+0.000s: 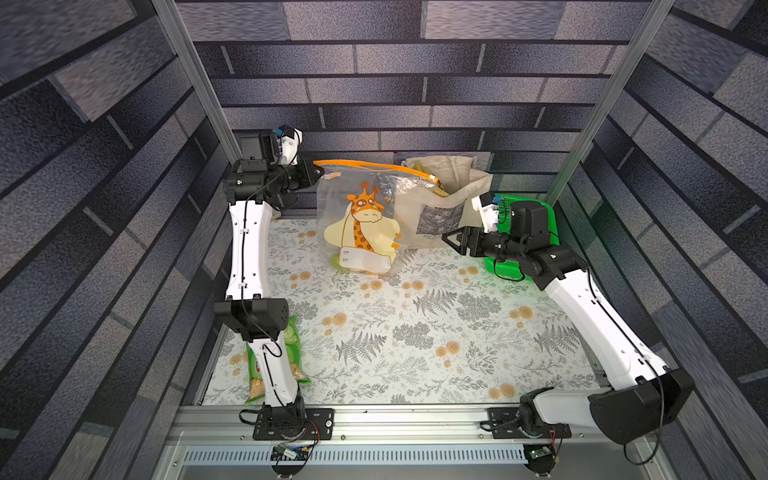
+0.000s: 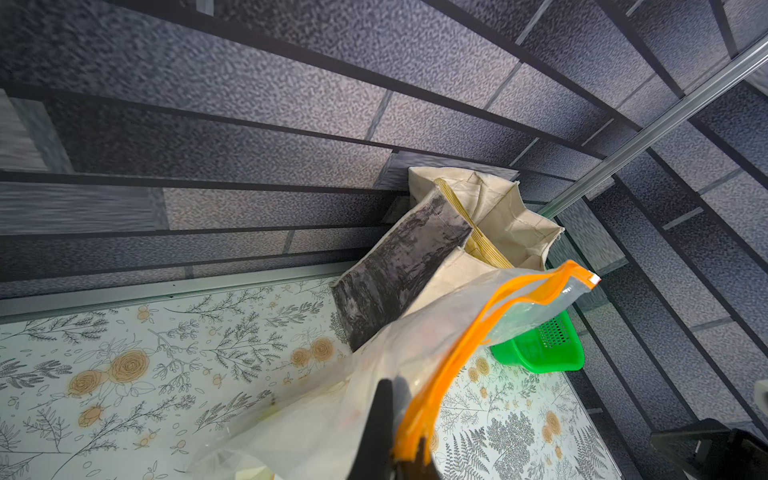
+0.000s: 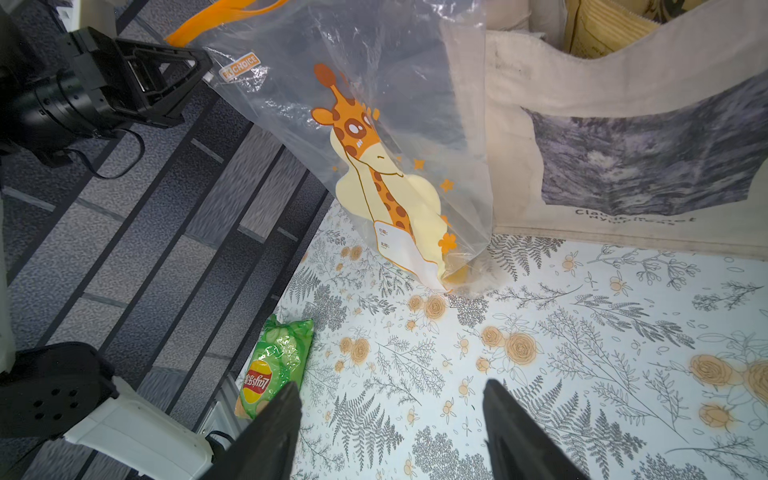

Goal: Open the zip-top bag and take out the pear
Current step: Unzip the zipper on the zipper food storage bag, then adjust the zipper food storage bag at the center of the board.

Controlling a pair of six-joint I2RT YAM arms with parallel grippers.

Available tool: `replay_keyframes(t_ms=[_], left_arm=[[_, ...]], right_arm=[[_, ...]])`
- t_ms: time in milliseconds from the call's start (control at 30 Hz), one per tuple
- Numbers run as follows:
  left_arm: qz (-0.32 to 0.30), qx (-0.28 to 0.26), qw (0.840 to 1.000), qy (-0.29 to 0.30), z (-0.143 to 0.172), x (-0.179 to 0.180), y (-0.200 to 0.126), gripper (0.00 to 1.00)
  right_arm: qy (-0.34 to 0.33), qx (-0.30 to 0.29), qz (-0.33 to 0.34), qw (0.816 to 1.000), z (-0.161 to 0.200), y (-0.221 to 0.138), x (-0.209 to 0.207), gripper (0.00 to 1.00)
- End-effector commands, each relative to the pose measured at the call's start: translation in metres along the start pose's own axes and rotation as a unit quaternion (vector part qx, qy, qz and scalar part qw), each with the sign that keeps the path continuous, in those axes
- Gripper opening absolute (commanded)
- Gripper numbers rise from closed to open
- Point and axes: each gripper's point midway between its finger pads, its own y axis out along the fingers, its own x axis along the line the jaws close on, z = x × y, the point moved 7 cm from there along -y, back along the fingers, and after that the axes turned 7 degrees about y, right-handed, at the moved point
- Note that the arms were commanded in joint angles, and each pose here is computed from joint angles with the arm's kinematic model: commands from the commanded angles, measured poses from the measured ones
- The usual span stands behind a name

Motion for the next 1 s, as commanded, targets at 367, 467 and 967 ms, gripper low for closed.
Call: replay_keyframes(t_ms=[367,467,967], left_arm=[[0.136,0.052,0.984,0.102,0.14,-0.163,-0.05,0.0],[0.179,0.07,0.974,0.116,0.17,-0.185,-0.048,0.0],[0.225,0.16,0.951,0.14,0.27,-0.225,0.037,0.0]], right_arm=[[0.057,0.056,-0.033,0.996,0.019,0.01,-0.007,0.67],[0.09,0.059,-0.001,0.994,0.03,0.002,-0.013,0.65],[0.237,0.095,0.115,0.96,0.102,-0.033,-0.046,0.41]])
